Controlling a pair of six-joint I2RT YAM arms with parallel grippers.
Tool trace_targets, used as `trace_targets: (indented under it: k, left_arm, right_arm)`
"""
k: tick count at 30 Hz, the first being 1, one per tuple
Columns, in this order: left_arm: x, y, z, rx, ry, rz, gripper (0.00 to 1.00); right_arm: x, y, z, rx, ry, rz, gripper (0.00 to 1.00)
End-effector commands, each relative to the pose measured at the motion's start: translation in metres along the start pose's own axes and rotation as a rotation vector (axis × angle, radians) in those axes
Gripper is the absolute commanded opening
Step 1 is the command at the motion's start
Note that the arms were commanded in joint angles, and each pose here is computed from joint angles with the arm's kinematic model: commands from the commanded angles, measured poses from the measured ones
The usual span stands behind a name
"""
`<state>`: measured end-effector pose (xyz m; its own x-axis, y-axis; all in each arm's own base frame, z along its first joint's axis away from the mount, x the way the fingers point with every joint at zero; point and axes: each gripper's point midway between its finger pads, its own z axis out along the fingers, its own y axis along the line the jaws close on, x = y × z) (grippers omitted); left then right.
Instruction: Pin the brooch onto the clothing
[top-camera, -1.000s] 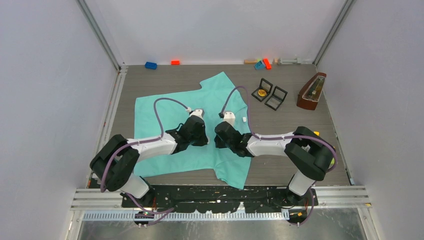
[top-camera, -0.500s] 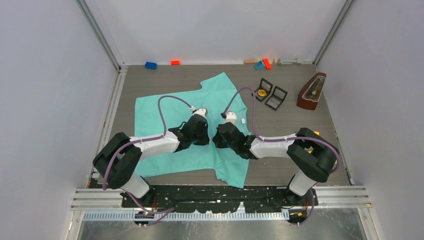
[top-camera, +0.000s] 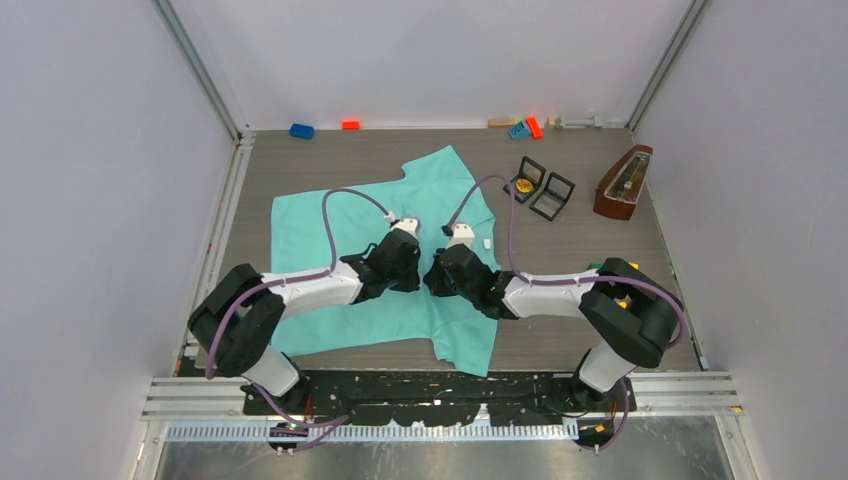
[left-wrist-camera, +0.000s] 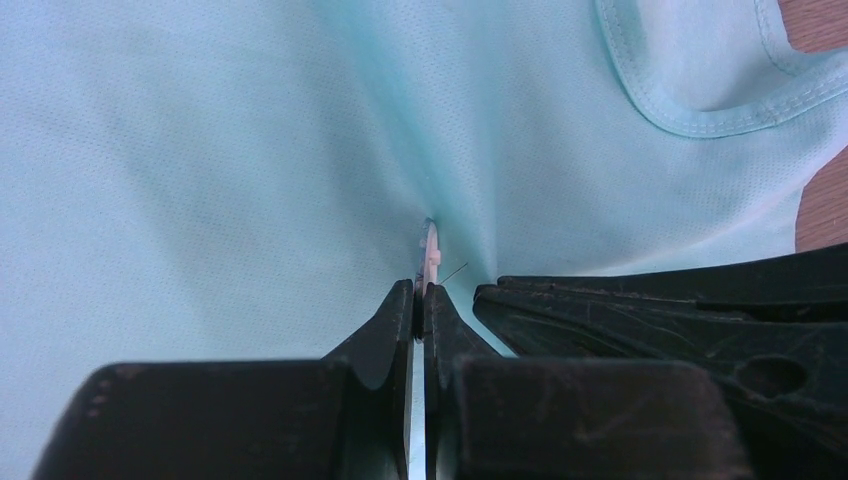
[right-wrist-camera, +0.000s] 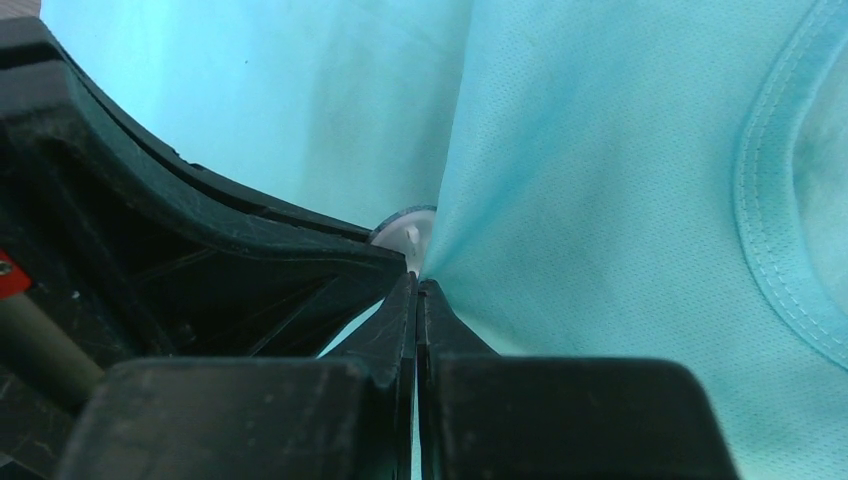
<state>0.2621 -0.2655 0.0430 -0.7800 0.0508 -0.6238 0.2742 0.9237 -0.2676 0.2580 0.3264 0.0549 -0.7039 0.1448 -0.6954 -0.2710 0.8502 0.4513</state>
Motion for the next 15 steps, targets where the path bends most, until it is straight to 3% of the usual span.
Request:
trace_targets:
  k: [1,15]
  left_arm:
    - [-0.004,-0.003,0.003,-0.004,-0.009,0.0,0.0]
    - [-0.019,-0.016,-0.007,0.098,-0.144,-0.115,0.0]
  right_arm:
    - [-0.021,0.025,0.002,-0.085,-0.05,0.004,0.01]
    - [0.002,0.032,0.002,-0.147,0.048,-0.01,0.01]
